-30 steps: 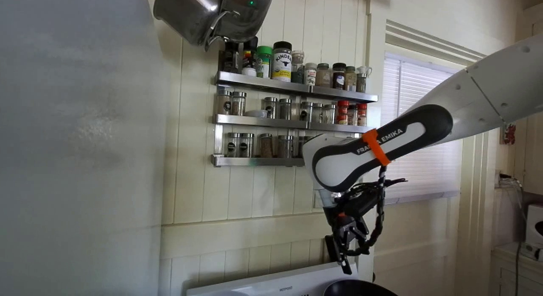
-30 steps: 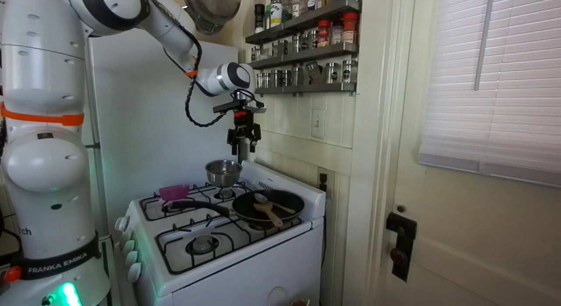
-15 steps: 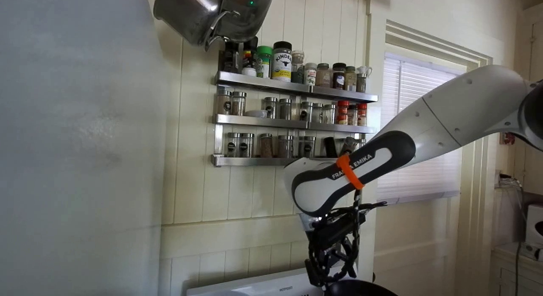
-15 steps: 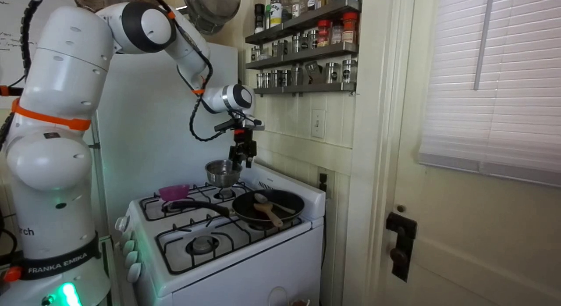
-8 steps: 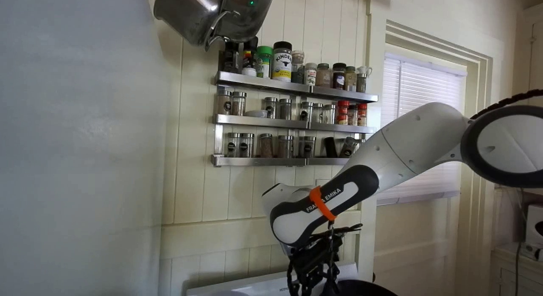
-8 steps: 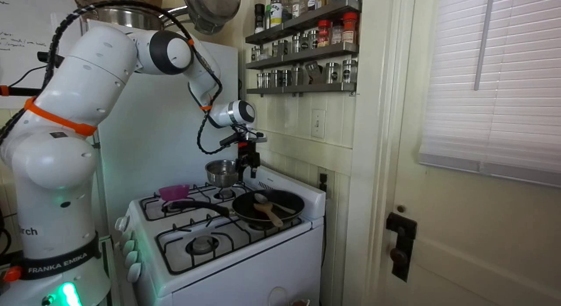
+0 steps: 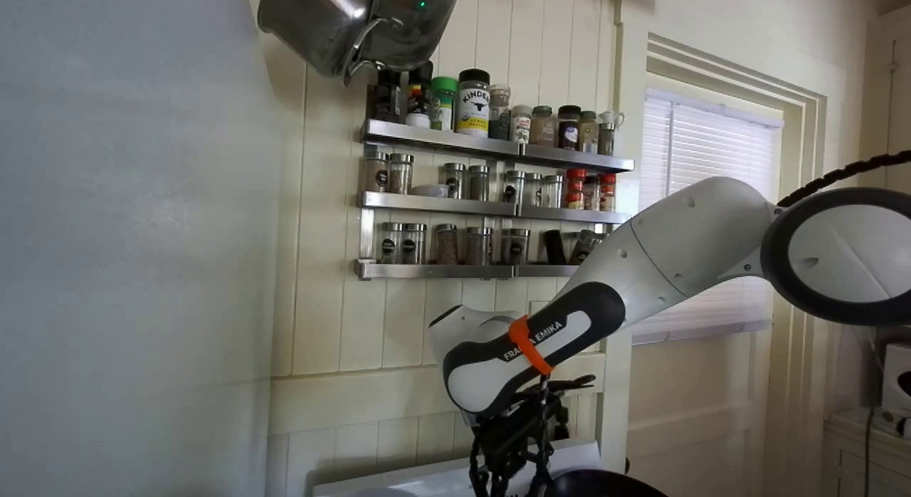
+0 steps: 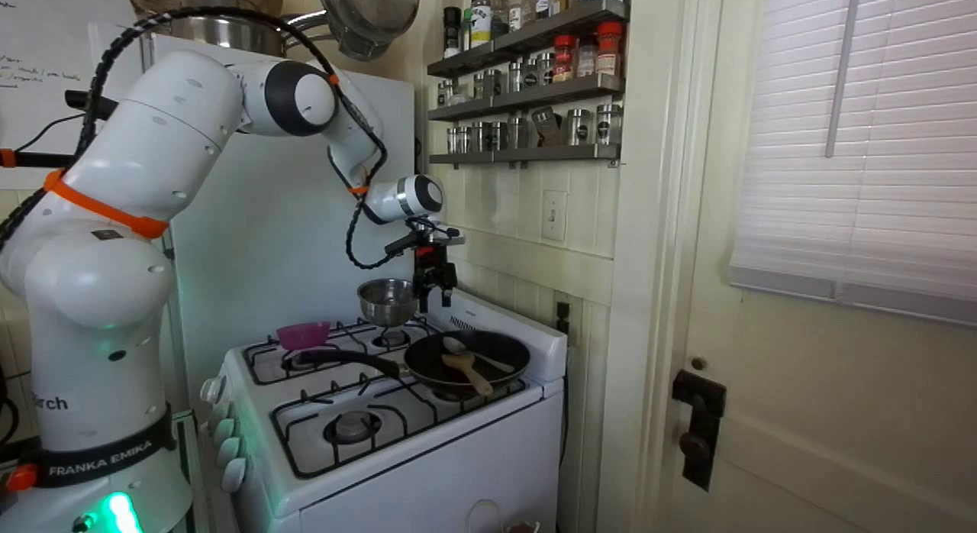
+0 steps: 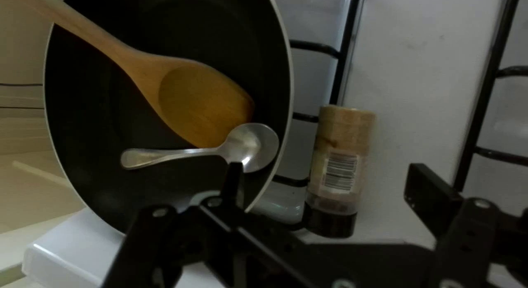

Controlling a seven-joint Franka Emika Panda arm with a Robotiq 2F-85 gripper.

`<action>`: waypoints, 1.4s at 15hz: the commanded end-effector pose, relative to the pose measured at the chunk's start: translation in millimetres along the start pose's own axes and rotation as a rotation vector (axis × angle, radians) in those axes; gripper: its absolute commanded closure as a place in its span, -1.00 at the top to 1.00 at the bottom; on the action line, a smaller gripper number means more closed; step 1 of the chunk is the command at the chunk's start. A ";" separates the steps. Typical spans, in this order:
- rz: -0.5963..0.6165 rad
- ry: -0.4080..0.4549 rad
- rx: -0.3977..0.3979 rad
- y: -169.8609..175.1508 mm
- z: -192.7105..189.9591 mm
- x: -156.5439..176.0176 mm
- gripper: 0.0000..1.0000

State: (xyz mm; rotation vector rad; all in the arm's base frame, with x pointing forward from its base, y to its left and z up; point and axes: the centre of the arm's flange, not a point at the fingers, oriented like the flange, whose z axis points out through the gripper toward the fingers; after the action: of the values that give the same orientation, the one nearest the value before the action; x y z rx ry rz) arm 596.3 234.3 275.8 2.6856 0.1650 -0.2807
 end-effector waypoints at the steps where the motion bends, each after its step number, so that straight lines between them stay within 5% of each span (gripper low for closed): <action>1: 0.019 0.076 -0.010 -13.9 8.9 16.4 1.00; 10: -0.027 0.174 0.079 -31.4 34.7 40.3 1.00; 21: 0.009 0.125 0.142 -44.1 42.5 33.6 1.00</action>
State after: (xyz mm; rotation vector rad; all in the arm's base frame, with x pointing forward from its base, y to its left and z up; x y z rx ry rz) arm 614.7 258.0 212.7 2.8453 0.1762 -0.1265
